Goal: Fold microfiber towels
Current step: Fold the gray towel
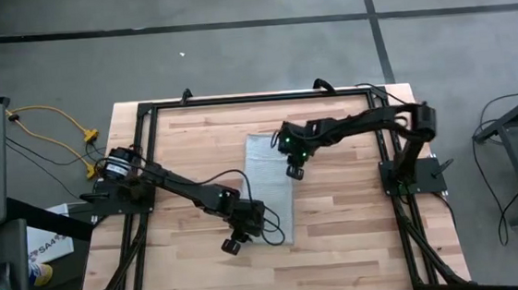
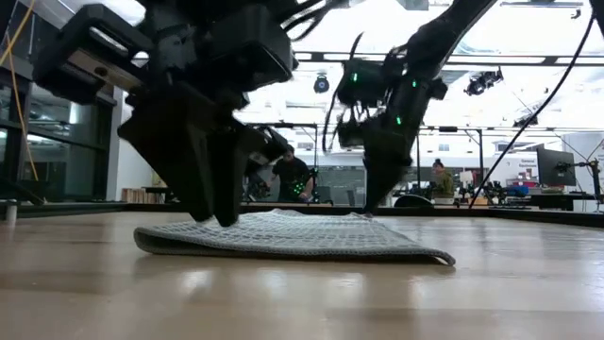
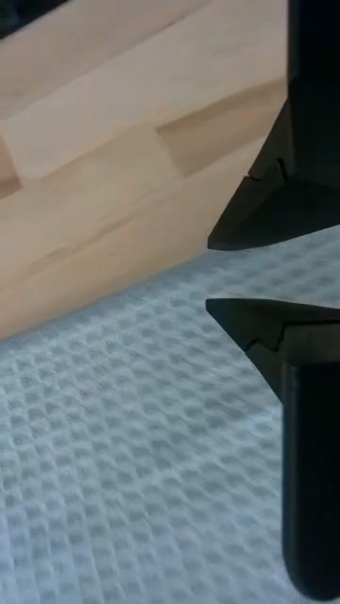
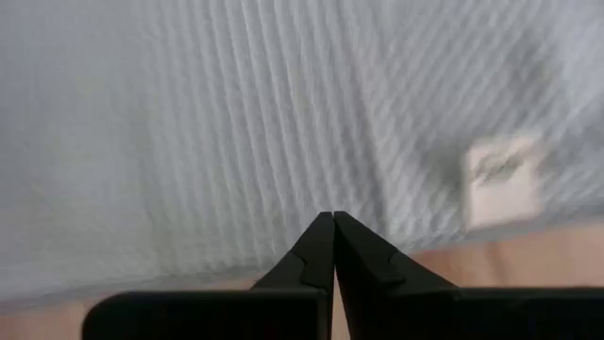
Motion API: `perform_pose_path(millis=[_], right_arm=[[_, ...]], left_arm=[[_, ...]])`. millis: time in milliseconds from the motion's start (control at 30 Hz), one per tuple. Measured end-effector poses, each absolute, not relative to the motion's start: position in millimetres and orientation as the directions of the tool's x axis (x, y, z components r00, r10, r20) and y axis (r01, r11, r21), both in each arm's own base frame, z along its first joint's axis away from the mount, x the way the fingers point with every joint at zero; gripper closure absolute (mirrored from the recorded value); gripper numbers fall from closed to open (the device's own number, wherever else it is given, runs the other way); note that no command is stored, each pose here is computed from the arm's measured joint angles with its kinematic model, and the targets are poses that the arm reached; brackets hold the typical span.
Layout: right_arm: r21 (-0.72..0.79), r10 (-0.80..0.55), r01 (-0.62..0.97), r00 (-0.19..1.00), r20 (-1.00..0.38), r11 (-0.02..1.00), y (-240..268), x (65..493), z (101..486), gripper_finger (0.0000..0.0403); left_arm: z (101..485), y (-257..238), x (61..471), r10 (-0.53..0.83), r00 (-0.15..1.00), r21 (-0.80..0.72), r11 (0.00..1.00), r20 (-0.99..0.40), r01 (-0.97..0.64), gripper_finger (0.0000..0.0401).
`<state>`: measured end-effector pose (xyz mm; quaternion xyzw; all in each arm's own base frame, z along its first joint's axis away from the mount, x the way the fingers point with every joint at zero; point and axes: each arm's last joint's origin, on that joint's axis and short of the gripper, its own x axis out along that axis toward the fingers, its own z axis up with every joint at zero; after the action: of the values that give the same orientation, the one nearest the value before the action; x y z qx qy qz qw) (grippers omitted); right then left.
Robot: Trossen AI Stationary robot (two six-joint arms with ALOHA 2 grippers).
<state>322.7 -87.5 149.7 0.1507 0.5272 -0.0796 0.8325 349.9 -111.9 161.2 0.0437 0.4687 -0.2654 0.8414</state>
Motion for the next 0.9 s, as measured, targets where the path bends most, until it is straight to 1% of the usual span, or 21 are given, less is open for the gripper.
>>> perform_pose_path(millis=[133, 233, 367, 567, 733, 900], right_arm=[[0.147, -0.019, 0.291, 0.497, -0.867, 0.946, -86, 315, 182, 0.0401], [0.157, -0.021, 0.28, 0.542, -0.84, 0.947, -84, 310, 199, 0.0401], [0.169, -0.031, 0.278, 0.596, -0.803, 0.946, -82, 305, 217, 0.0401], [0.158, -0.041, 0.266, 0.613, -0.789, 0.951, -83, 306, 219, 0.0401], [0.146, -0.062, 0.26, 0.653, -0.755, 0.954, -90, 310, 221, 0.0399], [0.152, -0.091, 0.3, 0.662, -0.743, 0.942, -102, 307, 222, 0.0377]], left_arm=[[182, -108, 343, -0.367, 0.46, -0.119, 0.867, -0.808, 0.483, 0.0306], [199, -106, 339, -0.358, 0.502, -0.081, 0.867, -0.787, 0.491, 0.0306], [208, -101, 329, -0.283, 0.499, -0.028, 0.888, -0.819, 0.458, 0.0306], [203, -95, 319, -0.147, 0.434, 0.061, 0.901, -0.889, 0.43, 0.0306], [195, -93, 314, -0.126, 0.413, 0.075, 0.895, -0.902, 0.439, 0.0306], [193, -90, 306, -0.105, 0.408, 0.074, 0.914, -0.907, 0.399, 0.0306]])
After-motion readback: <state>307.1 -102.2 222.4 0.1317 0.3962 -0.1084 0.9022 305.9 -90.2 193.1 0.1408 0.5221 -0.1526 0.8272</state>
